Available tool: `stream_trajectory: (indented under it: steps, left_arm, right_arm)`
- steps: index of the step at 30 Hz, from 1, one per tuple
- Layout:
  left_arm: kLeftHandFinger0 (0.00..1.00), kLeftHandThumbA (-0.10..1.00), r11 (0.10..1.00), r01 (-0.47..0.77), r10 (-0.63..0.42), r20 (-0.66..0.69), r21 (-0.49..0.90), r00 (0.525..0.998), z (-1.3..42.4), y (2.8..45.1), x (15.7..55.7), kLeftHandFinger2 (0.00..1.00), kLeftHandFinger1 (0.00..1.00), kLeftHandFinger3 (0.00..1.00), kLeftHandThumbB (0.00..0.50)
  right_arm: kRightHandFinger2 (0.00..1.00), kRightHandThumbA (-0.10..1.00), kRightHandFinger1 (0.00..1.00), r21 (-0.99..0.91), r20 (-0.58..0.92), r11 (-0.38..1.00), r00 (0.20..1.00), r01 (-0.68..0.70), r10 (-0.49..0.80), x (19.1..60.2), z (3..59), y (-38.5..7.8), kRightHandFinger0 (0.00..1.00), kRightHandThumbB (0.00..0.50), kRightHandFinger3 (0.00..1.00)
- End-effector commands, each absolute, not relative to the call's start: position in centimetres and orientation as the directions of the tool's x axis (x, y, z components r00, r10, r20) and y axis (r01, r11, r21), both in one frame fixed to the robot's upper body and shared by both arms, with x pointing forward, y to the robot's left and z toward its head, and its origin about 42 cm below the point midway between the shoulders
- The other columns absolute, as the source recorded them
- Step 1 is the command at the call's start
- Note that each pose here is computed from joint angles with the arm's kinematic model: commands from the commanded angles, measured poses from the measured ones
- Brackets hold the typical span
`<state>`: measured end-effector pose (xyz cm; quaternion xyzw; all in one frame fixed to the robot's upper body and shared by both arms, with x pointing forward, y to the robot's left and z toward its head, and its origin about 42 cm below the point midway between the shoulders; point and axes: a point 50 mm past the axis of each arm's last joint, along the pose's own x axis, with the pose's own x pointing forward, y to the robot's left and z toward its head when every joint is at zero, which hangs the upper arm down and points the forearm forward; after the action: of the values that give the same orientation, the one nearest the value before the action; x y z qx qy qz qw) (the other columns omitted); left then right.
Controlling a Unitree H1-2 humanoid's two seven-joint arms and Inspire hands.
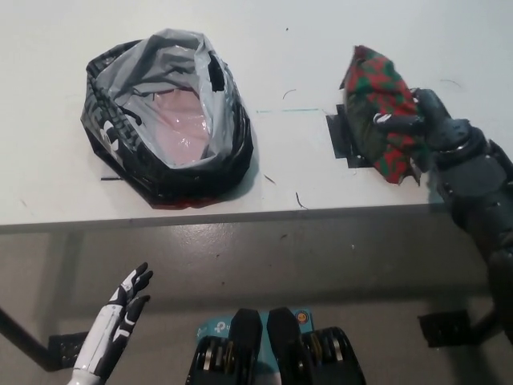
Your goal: The robot uses its right hand to pick up a bag of coffee beans and puts it in the black plastic bag, then the robot grabs the top of the bag and lifts it.
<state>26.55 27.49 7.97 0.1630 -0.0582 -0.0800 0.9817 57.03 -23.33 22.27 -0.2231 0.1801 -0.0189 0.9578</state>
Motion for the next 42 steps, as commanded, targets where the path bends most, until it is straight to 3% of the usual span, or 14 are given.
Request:
stream_trajectory:
  steps: [1,5,7,10,13,16,21,23,28,30,33,35,36,42]
  left_arm:
    - [0.9,0.9,0.945,0.092,-0.154,0.178,0.312,0.972,8.9,27.6,26.6,1.0,1.0,1.0,0.177]
    - [0.88,0.91,0.945,0.087,-0.15,0.179,0.317,0.972,8.6,27.6,26.2,1.0,1.0,1.0,0.162]
    - [0.85,0.91,0.943,0.085,-0.147,0.175,0.32,0.974,8.5,27.7,26.0,1.0,0.99,1.0,0.153]
    - [0.83,0.92,0.942,0.084,-0.145,0.17,0.324,0.975,8.5,27.6,26.0,1.0,0.97,1.0,0.156]
    - [0.83,0.92,0.942,0.089,-0.15,0.169,0.324,0.974,8.3,27.6,26.1,1.0,0.96,1.0,0.154]
    - [0.83,0.93,0.943,0.094,-0.153,0.163,0.319,0.975,8.2,27.6,25.8,1.0,0.97,1.0,0.143]
    - [0.83,0.95,0.942,0.087,-0.146,0.163,0.324,0.976,8.2,27.7,26.0,1.0,0.95,1.0,0.157]
    - [0.84,0.95,0.943,0.086,-0.143,0.159,0.321,0.977,8.2,27.6,26.1,1.0,0.95,1.0,0.15]
    - [0.84,0.95,0.941,0.095,-0.153,0.157,0.325,0.976,8.1,27.6,25.8,1.0,0.96,1.0,0.152]
    - [0.85,0.96,0.94,0.1,-0.156,0.151,0.327,0.976,8.0,27.7,25.8,1.0,0.97,1.0,0.152]
    - [0.85,0.96,0.938,0.101,-0.159,0.152,0.332,0.976,7.9,27.7,25.7,1.0,0.97,1.0,0.157]
    - [0.85,0.96,0.939,0.102,-0.158,0.149,0.33,0.976,8.0,27.5,25.8,1.0,0.97,1.0,0.16]
    - [0.86,0.95,0.94,0.106,-0.159,0.143,0.325,0.977,8.0,27.5,25.7,1.0,0.98,1.0,0.16]
    - [0.87,0.93,0.939,0.114,-0.167,0.139,0.324,0.976,8.0,27.4,25.6,1.0,0.99,1.0,0.16]
  right_arm:
    - [0.71,-0.1,0.21,-0.012,-0.379,0.999,0.925,0.033,-0.035,55.9,19.4,-22.2,0.0,0.239,0.37]
    - [0.73,-0.1,0.21,0.301,-0.362,0.952,0.931,0.064,0.052,55.9,19.4,-20.9,0.0,0.207,0.59]
    - [0.63,-0.1,0.13,0.408,-0.345,0.911,0.934,0.059,0.094,56.0,19.7,-20.4,0.0,0.164,1.0]
    - [0.64,-0.1,0.13,0.495,-0.305,0.868,0.941,0.027,0.144,56.5,21.0,-20.3,0.0,0.149,1.0]
    - [0.65,-0.1,0.13,0.536,-0.285,0.844,0.946,0.023,0.156,56.9,22.1,-20.3,0.0,0.16,0.64]
    - [0.66,-0.1,0.14,0.583,-0.262,0.812,0.949,0.011,0.176,57.2,23.0,-20.1,0.0,0.169,0.83]
    - [0.62,-0.1,0.07,0.641,-0.244,0.768,0.946,-0.007,0.213,57.7,24.5,-19.4,0.0,0.173,0.72]
    - [0.61,-0.1,0.05,0.649,-0.207,0.759,0.951,-0.042,0.23,57.9,25.4,-19.2,0.0,0.173,0.45]
    - [0.6,-0.1,0.05,0.735,-0.12,0.669,0.95,-0.111,0.289,58.1,27.5,-18.8,0.0,0.15,0.95]
    - [0.57,-0.1,0.04,0.742,-0.086,0.656,0.951,-0.137,0.296,58.2,28.7,-18.6,0.0,0.151,1.0]
    - [0.53,-0.1,0.02,0.735,-0.03,0.647,0.944,-0.203,0.33,58.2,31.6,-17.9,0.0,0.131,0.46]
    - [0.55,-0.1,0.02,0.739,-0.005,0.635,0.94,-0.225,0.34,58.1,32.9,-17.6,0.0,0.139,0.61]
    - [0.57,-0.1,0.03,0.738,0.02,0.629,0.939,-0.245,0.343,57.8,34.0,-17.2,0.0,0.136,1.0]
    - [0.61,-0.1,0.08,0.673,0.151,0.642,0.918,-0.367,0.367,57.1,38.9,-15.4,0.0,0.158,1.0]
